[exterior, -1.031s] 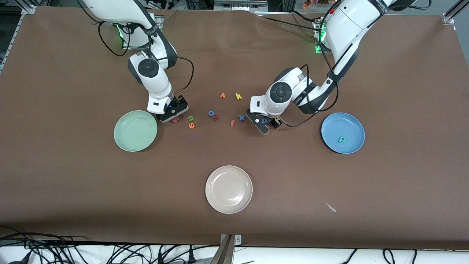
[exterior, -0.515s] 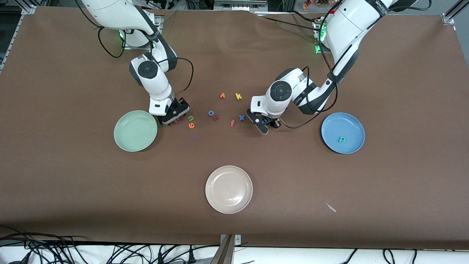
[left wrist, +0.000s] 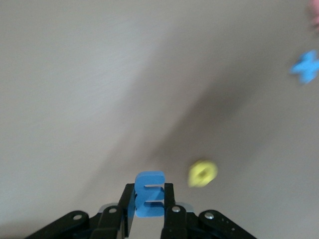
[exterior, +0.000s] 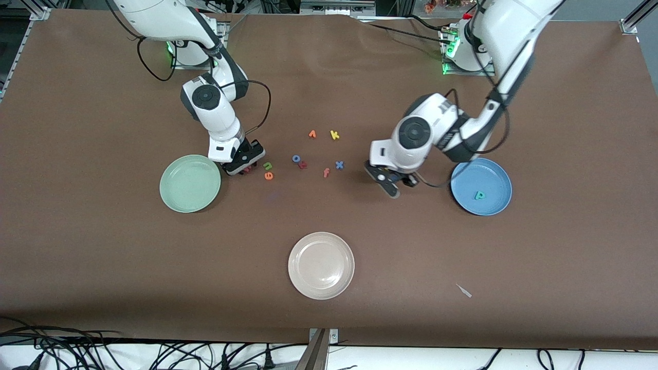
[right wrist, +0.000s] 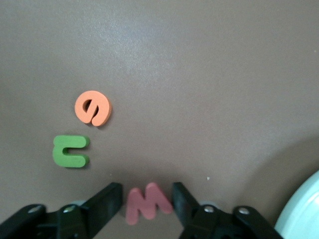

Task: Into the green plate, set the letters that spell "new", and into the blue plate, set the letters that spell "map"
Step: 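Place the blue m on the blue plate with the left gripper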

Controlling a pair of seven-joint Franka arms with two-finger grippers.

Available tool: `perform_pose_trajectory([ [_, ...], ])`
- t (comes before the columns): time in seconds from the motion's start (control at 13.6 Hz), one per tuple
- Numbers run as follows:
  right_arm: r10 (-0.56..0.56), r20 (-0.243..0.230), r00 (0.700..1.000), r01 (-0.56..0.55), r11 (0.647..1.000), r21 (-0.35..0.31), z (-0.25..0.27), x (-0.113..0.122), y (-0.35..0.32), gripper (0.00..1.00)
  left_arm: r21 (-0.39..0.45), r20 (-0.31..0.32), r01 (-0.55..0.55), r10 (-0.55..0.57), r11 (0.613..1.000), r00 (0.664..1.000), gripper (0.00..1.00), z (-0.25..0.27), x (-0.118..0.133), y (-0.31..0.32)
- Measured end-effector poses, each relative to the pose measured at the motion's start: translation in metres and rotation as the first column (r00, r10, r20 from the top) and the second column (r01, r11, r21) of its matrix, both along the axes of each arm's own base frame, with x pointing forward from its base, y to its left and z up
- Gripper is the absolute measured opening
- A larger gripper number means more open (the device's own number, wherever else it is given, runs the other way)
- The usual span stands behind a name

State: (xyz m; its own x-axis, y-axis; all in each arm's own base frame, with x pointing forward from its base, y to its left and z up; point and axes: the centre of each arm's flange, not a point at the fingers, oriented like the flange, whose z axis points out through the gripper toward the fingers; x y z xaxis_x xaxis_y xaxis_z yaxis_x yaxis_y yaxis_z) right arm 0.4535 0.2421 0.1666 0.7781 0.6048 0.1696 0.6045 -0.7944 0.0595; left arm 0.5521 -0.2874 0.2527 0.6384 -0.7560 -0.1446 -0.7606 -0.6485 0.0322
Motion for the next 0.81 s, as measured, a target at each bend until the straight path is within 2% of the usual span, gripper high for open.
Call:
perform_pose_trajectory([
  [0.29,0.000,0.001,1.000,0.000,1.000,0.000,0.000,0.000,0.000,0.44,0.008,-0.065,-0.026,0.026,1.000,0.998,0.27,-0.005,0.038,0.130],
  [0.59,-0.003,-0.013,1.000,0.003,1.000,-0.013,0.001,0.003,0.000,0.44,-0.012,-0.145,-0.043,0.040,0.999,0.989,0.27,-0.034,0.033,0.223],
  [0.74,-0.011,-0.039,0.999,0.009,0.999,-0.043,0.009,0.012,0.002,0.44,-0.021,-0.156,-0.044,0.040,0.999,0.987,0.41,-0.038,0.032,0.242],
  [0.81,-0.016,-0.051,0.999,0.013,0.998,-0.060,0.016,0.019,0.003,0.44,-0.026,-0.154,-0.038,0.034,0.999,0.988,0.52,-0.036,0.032,0.239],
])
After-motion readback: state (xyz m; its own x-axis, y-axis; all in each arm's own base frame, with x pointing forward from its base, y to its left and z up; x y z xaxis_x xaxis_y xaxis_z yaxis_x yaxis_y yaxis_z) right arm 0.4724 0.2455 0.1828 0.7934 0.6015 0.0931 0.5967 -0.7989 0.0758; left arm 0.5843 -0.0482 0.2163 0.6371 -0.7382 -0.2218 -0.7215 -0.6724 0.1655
